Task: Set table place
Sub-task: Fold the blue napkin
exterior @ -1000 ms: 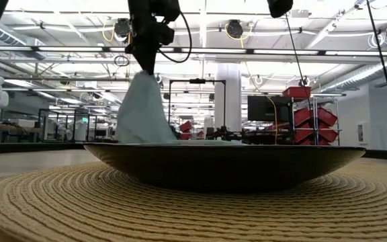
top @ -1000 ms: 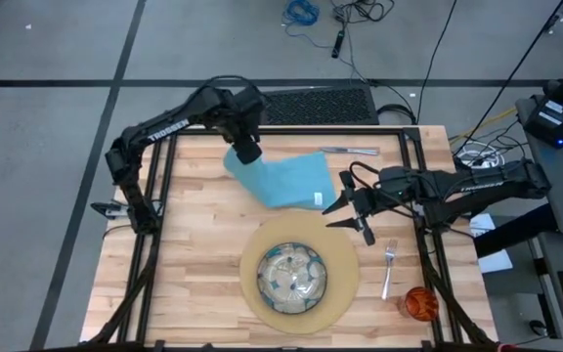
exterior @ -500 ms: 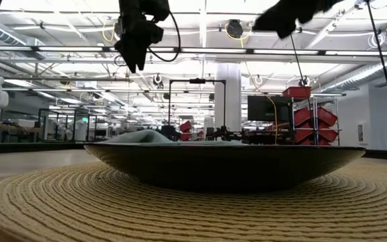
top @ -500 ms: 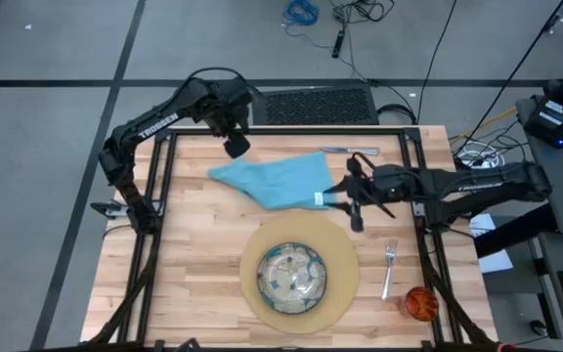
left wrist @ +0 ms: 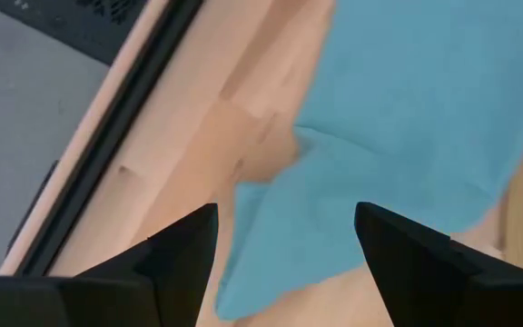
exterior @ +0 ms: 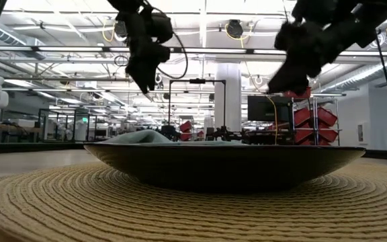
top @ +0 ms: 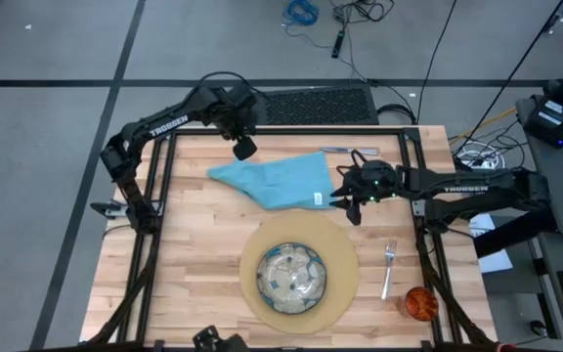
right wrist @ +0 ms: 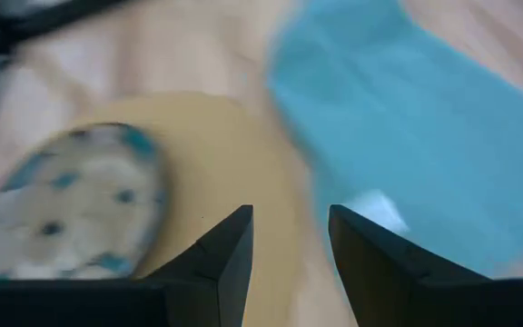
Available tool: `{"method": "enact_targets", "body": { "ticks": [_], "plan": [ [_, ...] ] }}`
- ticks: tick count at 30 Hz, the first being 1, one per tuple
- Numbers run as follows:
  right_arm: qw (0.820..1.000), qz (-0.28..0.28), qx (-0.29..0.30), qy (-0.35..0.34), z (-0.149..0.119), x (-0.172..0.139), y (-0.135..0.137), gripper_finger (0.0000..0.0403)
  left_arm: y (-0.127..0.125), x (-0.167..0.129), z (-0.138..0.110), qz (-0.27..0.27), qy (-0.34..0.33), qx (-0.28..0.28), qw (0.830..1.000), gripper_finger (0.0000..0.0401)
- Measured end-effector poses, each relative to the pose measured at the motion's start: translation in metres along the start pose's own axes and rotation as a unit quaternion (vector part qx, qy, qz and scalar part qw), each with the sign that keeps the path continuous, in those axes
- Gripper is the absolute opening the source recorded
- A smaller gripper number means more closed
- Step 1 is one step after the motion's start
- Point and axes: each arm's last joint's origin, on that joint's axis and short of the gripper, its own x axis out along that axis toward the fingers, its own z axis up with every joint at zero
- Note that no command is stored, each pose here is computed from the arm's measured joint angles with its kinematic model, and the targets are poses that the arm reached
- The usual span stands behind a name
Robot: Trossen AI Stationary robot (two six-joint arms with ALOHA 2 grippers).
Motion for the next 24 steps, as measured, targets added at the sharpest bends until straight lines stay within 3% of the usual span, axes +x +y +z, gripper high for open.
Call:
{"method": "enact_targets", "body": {
  "ticks": [3,7,10,15,20,24],
  "plan": [
    [0.995,-0.059,0.082,0.020,-0.005,-0.001,-0.011,0.0137,0.007,0.003,0.000,0.003,-0.006,-0.014,1.000,0.0249],
    [0.986,-0.061,0.152,-0.007,0.000,-0.002,-0.015,0.0137,0.008,0.002,0.006,-0.001,-0.039,-0.002,0.999,0.0249],
    [0.983,-0.063,0.170,-0.035,0.006,0.000,-0.020,0.0137,0.004,0.002,0.011,-0.003,-0.063,0.012,0.998,0.0249],
    [0.975,-0.089,0.204,-0.017,0.002,0.018,-0.037,0.0137,-0.007,0.002,0.014,-0.029,-0.074,0.032,0.996,0.0249],
    [0.982,-0.010,0.175,-0.072,0.015,0.044,-0.050,0.0137,-0.023,0.003,0.010,-0.041,-0.050,0.051,0.997,0.0249],
    [0.977,-0.046,0.195,-0.072,0.011,0.051,-0.081,0.0137,-0.041,0.004,0.006,-0.052,-0.026,0.073,0.996,0.0249]
  ]
}}
